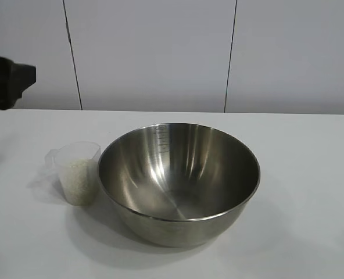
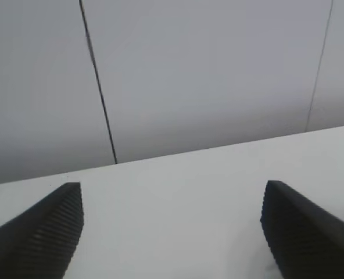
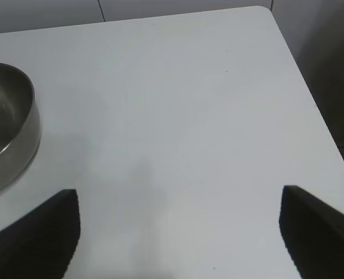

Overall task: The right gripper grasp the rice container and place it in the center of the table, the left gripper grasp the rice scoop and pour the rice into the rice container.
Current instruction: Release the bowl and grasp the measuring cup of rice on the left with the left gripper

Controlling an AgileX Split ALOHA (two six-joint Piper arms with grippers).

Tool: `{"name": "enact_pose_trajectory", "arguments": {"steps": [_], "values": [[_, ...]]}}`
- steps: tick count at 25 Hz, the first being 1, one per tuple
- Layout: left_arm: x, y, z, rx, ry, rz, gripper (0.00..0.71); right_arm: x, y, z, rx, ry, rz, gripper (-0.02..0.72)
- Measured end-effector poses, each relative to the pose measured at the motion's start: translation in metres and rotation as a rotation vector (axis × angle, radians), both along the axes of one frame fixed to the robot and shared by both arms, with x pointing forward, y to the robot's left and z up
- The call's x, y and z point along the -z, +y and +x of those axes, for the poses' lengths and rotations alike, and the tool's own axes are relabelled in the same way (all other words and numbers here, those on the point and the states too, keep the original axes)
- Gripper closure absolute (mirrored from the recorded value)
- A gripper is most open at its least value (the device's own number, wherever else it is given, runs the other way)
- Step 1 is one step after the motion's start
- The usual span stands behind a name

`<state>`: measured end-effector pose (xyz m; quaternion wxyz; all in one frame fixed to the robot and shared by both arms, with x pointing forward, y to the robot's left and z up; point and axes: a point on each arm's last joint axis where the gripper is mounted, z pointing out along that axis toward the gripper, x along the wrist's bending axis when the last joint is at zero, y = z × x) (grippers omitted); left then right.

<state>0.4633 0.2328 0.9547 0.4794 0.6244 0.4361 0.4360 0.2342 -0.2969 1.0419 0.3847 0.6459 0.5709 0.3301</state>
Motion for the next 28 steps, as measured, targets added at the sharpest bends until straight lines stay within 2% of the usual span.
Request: {"name": "enact_pose_trajectory", "arguments": {"steps": [3, 9, 13, 19, 28], "values": [[0.013, 0.008, -0.020, -0.004, -0.046, 0.040, 0.136, 0.000, 0.000, 0.000, 0.000, 0.000, 0.000, 0.064], [0.062, 0.014, -0.035, 0.004, 0.183, 0.132, 0.152, 0.000, 0.000, 0.000, 0.000, 0.000, 0.000, 0.064], [0.077, 0.014, -0.035, 0.004, 0.253, 0.154, 0.172, 0.000, 0.000, 0.000, 0.000, -0.001, 0.000, 0.064], [0.093, 0.010, -0.026, 0.021, 0.287, 0.216, 0.192, 0.000, 0.000, 0.000, 0.000, -0.001, 0.000, 0.064], [0.107, 0.001, 0.000, 0.027, 0.277, 0.232, 0.194, 0.000, 0.000, 0.000, 0.000, -0.001, 0.000, 0.064]]}}
